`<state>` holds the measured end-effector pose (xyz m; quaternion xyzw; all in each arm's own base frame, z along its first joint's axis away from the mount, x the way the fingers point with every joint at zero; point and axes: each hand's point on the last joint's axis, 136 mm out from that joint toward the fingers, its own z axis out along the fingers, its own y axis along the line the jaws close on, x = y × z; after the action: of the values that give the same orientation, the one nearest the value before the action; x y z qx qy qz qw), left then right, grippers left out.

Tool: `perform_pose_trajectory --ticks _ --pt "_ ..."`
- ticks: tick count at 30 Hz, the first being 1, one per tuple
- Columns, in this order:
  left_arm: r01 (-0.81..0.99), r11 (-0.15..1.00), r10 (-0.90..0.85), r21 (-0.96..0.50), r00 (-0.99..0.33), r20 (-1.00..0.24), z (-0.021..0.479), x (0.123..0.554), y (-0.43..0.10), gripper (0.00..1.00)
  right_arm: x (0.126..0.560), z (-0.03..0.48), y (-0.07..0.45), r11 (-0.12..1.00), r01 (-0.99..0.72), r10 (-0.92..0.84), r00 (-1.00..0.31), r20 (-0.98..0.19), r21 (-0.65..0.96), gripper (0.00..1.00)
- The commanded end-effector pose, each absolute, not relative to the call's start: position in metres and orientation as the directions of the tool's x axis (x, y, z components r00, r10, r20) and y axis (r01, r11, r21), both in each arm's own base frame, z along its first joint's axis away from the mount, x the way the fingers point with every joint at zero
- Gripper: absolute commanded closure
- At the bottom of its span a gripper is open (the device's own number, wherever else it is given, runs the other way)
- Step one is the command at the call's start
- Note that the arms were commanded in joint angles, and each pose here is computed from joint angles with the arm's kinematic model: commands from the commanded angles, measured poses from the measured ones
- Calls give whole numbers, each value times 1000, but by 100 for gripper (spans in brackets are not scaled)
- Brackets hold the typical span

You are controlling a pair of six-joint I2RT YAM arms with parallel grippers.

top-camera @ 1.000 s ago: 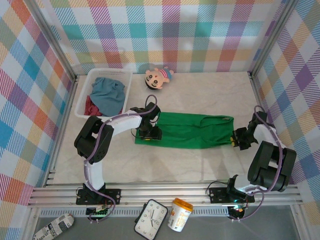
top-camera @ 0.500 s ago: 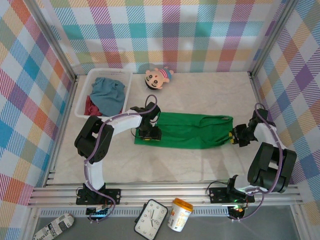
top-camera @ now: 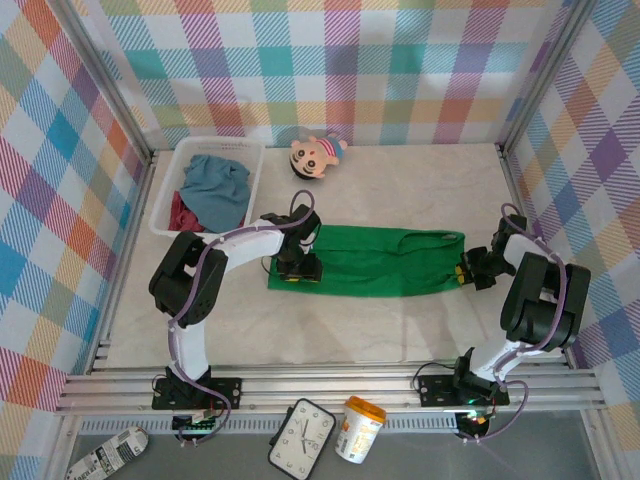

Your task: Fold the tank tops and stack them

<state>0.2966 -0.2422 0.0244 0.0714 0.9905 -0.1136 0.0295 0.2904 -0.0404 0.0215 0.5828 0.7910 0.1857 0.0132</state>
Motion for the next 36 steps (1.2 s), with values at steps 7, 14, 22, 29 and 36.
perform_pose_trajectory --ticks 7,14,22,29,36 --pt "112 976 115 -185 -993 1 25 282 -226 47 269 16 -75 368 921 926 -376 43 128 79" --pt "128 960 108 -251 -990 -92 67 302 -243 46 270 45 -76 444 876 892 -451 -5 188 60" --pt "134 969 87 -209 -971 -221 77 366 -249 45 277 88 -24 497 786 845 -535 2 369 47" --pt "152 983 116 -107 -950 -290 58 429 -246 45 257 56 43 522 768 808 -585 75 372 51" --pt "162 986 153 -27 -967 -206 20 429 -229 47 277 30 42 592 741 770 -636 49 316 57"
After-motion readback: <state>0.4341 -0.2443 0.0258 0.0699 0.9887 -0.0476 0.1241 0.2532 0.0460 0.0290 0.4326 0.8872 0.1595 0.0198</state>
